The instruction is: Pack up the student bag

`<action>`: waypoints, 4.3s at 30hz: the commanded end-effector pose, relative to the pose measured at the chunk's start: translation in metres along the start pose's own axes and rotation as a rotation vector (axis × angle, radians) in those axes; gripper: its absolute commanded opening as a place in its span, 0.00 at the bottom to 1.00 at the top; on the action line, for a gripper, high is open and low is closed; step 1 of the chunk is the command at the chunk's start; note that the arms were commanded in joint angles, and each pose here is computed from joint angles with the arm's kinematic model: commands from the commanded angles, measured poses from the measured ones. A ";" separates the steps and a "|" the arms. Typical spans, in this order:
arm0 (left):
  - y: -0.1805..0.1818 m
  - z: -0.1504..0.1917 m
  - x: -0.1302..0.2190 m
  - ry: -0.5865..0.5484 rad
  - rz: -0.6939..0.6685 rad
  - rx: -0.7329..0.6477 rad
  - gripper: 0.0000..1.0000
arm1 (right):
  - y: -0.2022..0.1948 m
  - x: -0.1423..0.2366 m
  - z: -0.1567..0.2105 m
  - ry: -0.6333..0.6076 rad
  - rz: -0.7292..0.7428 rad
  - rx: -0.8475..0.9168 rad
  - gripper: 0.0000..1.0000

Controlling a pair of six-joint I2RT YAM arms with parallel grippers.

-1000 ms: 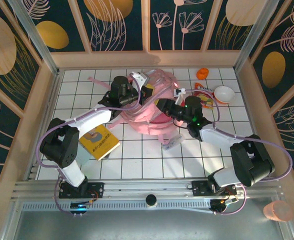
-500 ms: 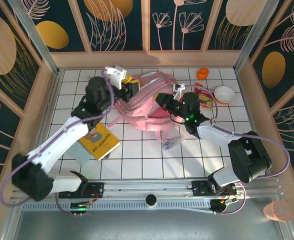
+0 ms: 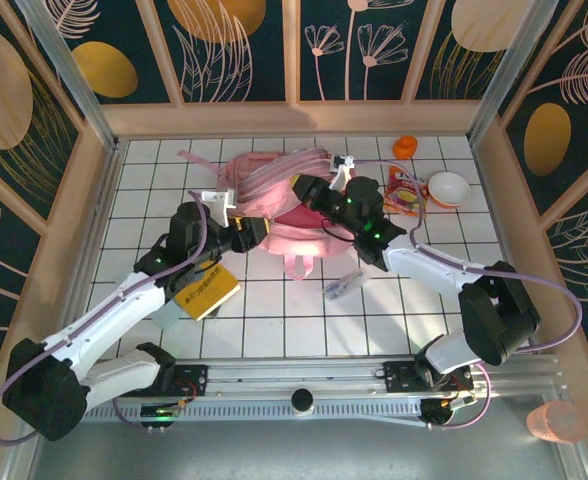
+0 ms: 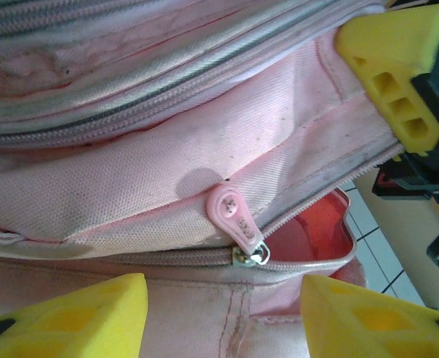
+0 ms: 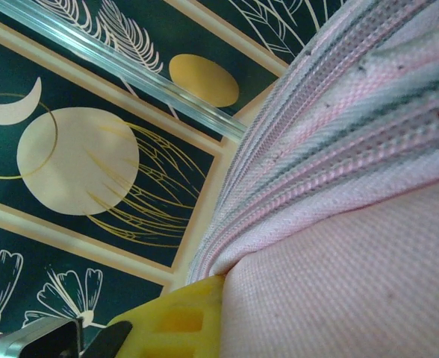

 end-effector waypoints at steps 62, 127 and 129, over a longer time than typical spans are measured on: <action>0.010 -0.006 -0.028 -0.093 -0.008 0.265 0.28 | 0.023 -0.010 -0.009 0.045 -0.102 0.088 0.00; 0.135 -0.013 -0.038 -0.449 -0.554 0.088 0.00 | 0.087 0.006 -0.108 0.358 -0.285 0.084 0.00; 0.132 -0.015 -0.038 -0.438 -0.529 0.086 0.13 | 0.083 0.003 -0.109 0.333 -0.267 0.079 0.00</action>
Point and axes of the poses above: each hand's point on the last joint's axis, 136 mm out from that joint toward the fingers, its own x axis back along the fingers, its own y axis along the line the jaws close on, z = x × y, the point moved 10 cm from there along x, back along the fingers, and after that the axes turned 13 degrees about -x, right-handed, at the moved point
